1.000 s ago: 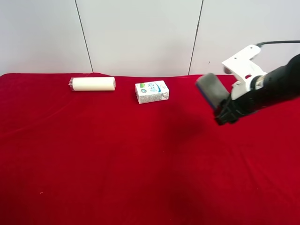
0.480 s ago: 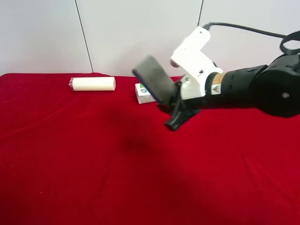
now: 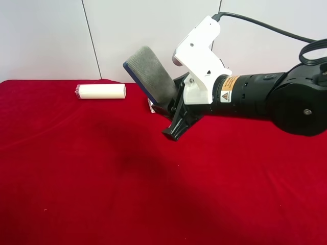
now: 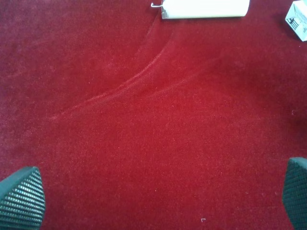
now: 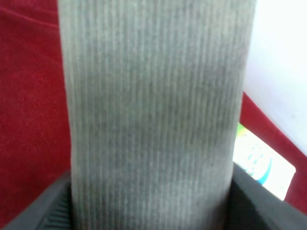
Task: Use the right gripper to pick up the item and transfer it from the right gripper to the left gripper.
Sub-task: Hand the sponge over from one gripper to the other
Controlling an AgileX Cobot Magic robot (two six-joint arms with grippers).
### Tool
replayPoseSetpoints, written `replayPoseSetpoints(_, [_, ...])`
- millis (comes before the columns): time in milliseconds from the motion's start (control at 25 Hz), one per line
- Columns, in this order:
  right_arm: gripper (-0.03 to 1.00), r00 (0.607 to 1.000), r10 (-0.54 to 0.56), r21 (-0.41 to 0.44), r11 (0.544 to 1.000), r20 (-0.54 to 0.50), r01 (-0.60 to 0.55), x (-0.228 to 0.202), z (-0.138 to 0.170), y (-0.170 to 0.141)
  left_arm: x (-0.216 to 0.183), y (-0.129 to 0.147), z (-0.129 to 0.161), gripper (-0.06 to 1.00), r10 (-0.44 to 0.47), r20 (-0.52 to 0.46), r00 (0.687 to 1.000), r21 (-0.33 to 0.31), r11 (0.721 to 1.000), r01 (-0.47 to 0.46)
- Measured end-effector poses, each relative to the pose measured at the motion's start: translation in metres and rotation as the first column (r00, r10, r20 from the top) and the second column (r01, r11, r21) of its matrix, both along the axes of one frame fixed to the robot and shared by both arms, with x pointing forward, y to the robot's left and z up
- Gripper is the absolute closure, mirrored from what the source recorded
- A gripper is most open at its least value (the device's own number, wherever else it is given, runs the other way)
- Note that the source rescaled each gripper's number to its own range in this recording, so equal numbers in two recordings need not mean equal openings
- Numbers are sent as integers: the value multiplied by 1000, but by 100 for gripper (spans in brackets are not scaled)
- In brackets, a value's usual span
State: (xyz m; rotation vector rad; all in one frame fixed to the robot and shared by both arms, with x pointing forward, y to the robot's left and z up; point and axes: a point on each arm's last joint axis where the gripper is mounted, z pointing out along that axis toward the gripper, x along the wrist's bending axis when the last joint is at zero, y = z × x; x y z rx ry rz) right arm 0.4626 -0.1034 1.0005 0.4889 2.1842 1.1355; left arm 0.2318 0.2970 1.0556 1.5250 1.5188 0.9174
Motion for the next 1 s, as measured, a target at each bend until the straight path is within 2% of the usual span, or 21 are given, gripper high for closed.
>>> replayPoseSetpoints(480, [93,989,38,77,996,146,-49,2,14,5,0,0,0,-6,0,0,1000,0,1000,0])
replayPoseSetpoints(1000, [93,988,38,78,996,148,-50,2,14,5,0,0,0,-6,0,0,1000,0,1000,0])
